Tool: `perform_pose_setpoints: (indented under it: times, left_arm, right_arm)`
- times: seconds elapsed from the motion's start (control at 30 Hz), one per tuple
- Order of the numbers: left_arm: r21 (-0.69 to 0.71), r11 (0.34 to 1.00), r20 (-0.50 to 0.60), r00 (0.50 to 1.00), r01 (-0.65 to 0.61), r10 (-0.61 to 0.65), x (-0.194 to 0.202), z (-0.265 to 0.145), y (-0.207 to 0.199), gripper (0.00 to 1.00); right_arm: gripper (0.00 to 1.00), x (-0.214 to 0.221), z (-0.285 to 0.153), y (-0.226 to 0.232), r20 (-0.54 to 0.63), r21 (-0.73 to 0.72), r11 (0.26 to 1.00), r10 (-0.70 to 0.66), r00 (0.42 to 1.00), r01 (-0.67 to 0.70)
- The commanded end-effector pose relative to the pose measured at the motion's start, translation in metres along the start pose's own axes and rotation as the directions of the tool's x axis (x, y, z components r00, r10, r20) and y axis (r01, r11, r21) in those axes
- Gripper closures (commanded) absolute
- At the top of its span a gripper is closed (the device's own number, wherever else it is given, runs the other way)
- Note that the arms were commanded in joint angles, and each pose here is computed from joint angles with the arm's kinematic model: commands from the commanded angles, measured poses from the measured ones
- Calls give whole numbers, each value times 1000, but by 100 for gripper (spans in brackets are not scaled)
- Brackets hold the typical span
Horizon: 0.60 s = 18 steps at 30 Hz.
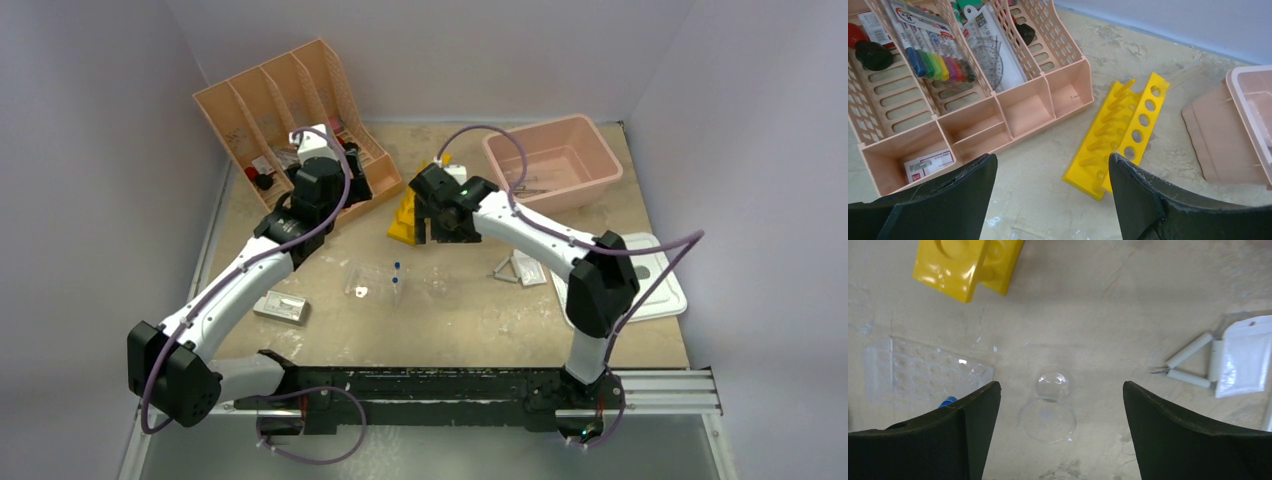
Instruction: Organize the chemistry lab equipment
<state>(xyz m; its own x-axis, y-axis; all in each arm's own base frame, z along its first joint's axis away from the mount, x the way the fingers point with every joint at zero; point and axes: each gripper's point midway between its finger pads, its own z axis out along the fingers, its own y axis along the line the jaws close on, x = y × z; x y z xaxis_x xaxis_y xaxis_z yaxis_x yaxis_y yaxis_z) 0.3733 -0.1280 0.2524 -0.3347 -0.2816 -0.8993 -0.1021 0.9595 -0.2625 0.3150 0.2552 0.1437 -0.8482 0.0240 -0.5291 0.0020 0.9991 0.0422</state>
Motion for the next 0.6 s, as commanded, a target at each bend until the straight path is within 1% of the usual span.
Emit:
perform_pose_setpoints:
  times: [0.0, 0.13, 0.23, 0.33, 0.57]
  left_arm:
    - [-19, 999, 55, 998, 32, -31, -19, -14, 9, 19]
    - [-18, 1000, 40, 999, 22, -21, -11, -21, 15, 19]
    - [-23, 1000, 31, 999, -16, 16, -10, -25, 19, 18]
    - [-29, 999, 27, 999, -41, 42, -9, -26, 22, 18]
    - [-13, 999, 5, 999, -32, 32, -1, -25, 20, 18]
  right_arm:
    - [7, 11, 4, 24, -16, -14, 1000, 26, 1000, -26]
    - [7, 26, 20, 31, -53, -8, 1000, 25, 998, -25]
    - [8, 40, 30, 31, -93, 7, 1000, 29, 995, -28]
    - [11, 54, 36, 20, -116, 65, 997, 40, 992, -33]
    - [14, 75, 40, 11, -169, 85, 996, 51, 984, -37]
